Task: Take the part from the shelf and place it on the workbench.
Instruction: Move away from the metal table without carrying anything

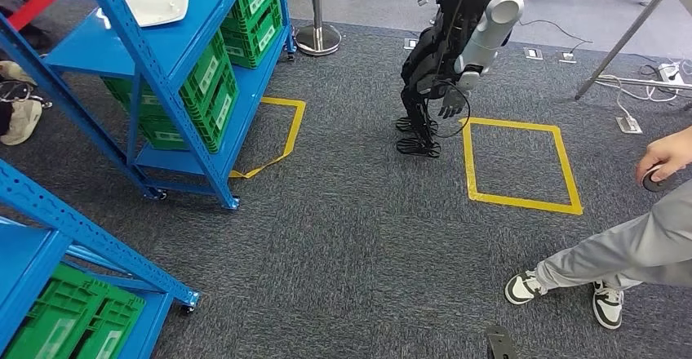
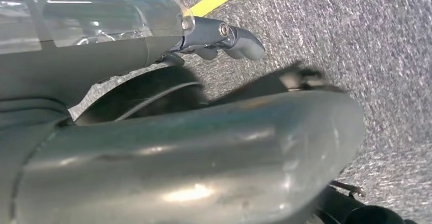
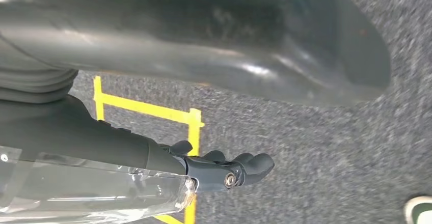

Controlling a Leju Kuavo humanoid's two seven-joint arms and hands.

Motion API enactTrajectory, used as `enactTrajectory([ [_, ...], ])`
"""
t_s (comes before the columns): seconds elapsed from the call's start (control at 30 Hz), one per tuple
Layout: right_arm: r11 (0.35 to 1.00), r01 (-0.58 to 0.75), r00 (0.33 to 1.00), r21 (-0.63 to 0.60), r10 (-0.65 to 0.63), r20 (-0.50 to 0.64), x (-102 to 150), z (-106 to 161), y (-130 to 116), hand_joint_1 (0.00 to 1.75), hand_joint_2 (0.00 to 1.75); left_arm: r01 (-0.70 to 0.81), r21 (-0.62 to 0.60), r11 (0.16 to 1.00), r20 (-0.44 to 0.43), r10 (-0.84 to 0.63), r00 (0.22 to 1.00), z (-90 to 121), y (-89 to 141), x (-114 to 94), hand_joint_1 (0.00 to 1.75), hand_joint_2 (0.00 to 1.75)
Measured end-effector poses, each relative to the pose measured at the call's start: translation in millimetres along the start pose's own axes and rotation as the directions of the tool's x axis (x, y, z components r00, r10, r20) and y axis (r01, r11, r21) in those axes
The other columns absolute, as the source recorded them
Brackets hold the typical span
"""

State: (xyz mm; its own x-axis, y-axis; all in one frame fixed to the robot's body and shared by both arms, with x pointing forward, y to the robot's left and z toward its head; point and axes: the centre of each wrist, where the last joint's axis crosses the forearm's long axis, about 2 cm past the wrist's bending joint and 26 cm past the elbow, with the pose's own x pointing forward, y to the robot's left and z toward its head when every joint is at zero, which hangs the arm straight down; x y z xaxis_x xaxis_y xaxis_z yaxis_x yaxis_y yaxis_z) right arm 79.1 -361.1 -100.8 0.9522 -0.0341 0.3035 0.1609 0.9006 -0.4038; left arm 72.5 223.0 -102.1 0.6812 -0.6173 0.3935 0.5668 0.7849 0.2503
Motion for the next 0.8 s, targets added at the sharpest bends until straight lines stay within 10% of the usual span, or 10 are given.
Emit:
enactTrajectory([
  [0.8, 0.999, -0.027, 1.0, 0.036, 0.026, 0.016, -1.5, 0.0, 0.0, 0.0, 0.0, 0.009, 0.012, 1.0, 0.014, -0.009, 1.0, 0.1, -1.2, 1.5, 0.0, 0.0],
])
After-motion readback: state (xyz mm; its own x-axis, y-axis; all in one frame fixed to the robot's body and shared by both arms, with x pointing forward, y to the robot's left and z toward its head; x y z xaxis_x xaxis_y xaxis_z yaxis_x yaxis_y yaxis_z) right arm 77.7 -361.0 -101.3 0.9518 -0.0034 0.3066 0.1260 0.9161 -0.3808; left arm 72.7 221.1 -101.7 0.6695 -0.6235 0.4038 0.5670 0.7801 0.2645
